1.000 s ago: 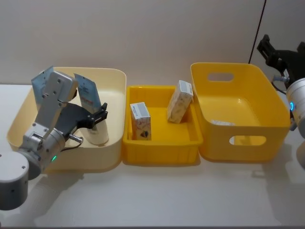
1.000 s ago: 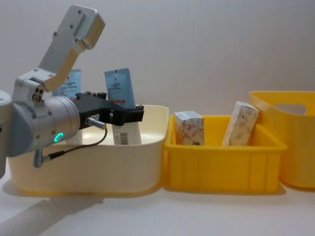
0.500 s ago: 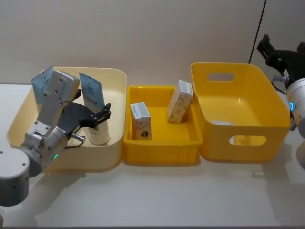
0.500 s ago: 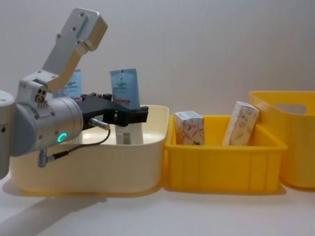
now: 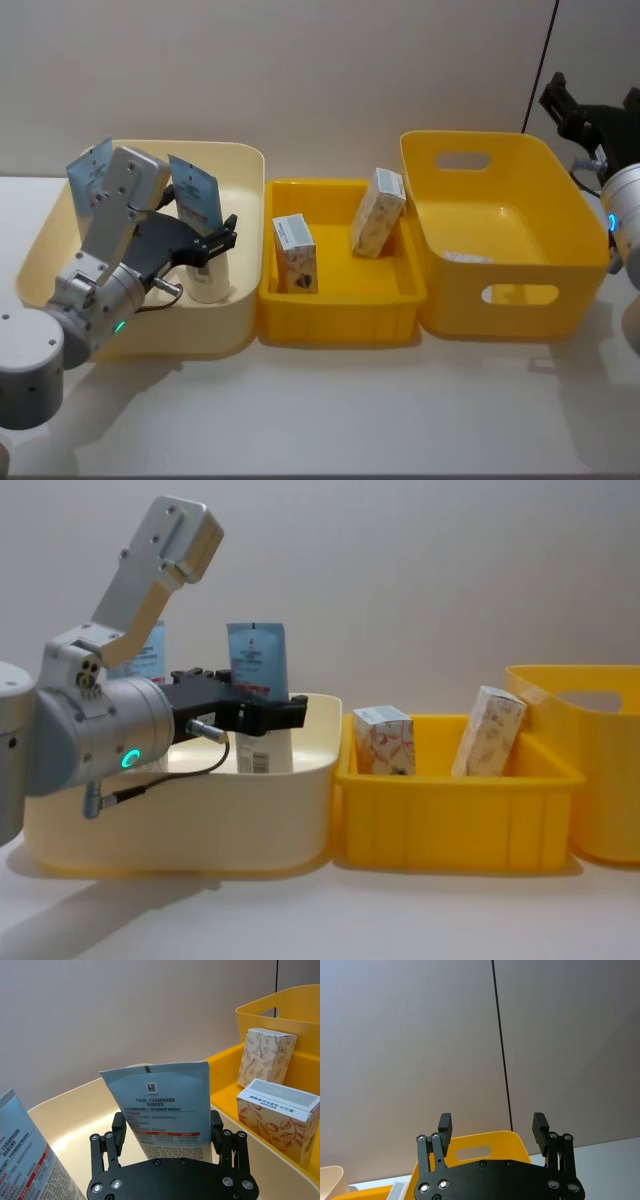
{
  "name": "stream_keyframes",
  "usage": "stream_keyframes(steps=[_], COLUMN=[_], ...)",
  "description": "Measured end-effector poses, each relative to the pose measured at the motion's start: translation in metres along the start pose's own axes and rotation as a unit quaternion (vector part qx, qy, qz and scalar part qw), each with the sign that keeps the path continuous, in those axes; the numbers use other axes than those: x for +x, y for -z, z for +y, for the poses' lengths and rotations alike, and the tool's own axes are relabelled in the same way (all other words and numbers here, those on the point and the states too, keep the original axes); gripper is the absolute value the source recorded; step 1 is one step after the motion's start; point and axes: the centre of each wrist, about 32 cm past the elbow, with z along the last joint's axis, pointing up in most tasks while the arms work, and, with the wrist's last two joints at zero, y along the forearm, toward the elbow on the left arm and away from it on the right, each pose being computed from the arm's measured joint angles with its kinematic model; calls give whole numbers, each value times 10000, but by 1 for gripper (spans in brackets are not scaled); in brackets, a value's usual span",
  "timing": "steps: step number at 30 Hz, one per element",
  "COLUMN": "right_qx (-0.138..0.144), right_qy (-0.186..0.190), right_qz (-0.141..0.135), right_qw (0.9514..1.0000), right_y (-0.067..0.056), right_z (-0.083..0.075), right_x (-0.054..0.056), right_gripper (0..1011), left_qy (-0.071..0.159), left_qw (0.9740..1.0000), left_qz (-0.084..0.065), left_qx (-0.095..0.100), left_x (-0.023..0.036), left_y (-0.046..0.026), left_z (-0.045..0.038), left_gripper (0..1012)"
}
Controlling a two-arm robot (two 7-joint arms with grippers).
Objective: Bimanual collaborative sorting of washing and personal care products
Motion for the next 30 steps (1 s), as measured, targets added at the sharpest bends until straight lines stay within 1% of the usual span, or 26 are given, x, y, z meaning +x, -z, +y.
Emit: stream_keyframes(steps=[13,18,21,23,24,25,26,27,28,30], right_qx=[0,0,0,0,0,0,0,0,0,0], right_qy=[0,0,0,0,0,0,0,0,0,0], right_qz=[0,0,0,0,0,0,0,0,0,1], right_qw=[10000,10000,10000,10000,10000,10000,10000,10000,10000,10000], right_y=[0,0,0,0,0,0,0,0,0,0], right_z=[0,0,0,0,0,0,0,0,0,0], right_x=[0,0,0,0,0,0,0,0,0,0], right_gripper=[1001,1001,1001,1001,1001,1001,1001,1001,1001,1001], left_qy=[-55,-70,-75,-78,-79,-80,-82,-83,-85,-87], left_qw=[10000,10000,10000,10000,10000,10000,10000,10000,10000,10000], left_qz=[-12,-15,-16,-18,-18,-18,-19,-19,-20,-20], left_qx=[19,20,18,17,17,17,16,15,14,13], left_x=[7,8,9,9,9,9,9,9,9,9], left_y=[22,28,28,28,29,29,29,30,29,30], left_z=[22,27,28,29,29,30,30,30,31,31], left_gripper=[992,908,880,832,780,780,738,722,659,627])
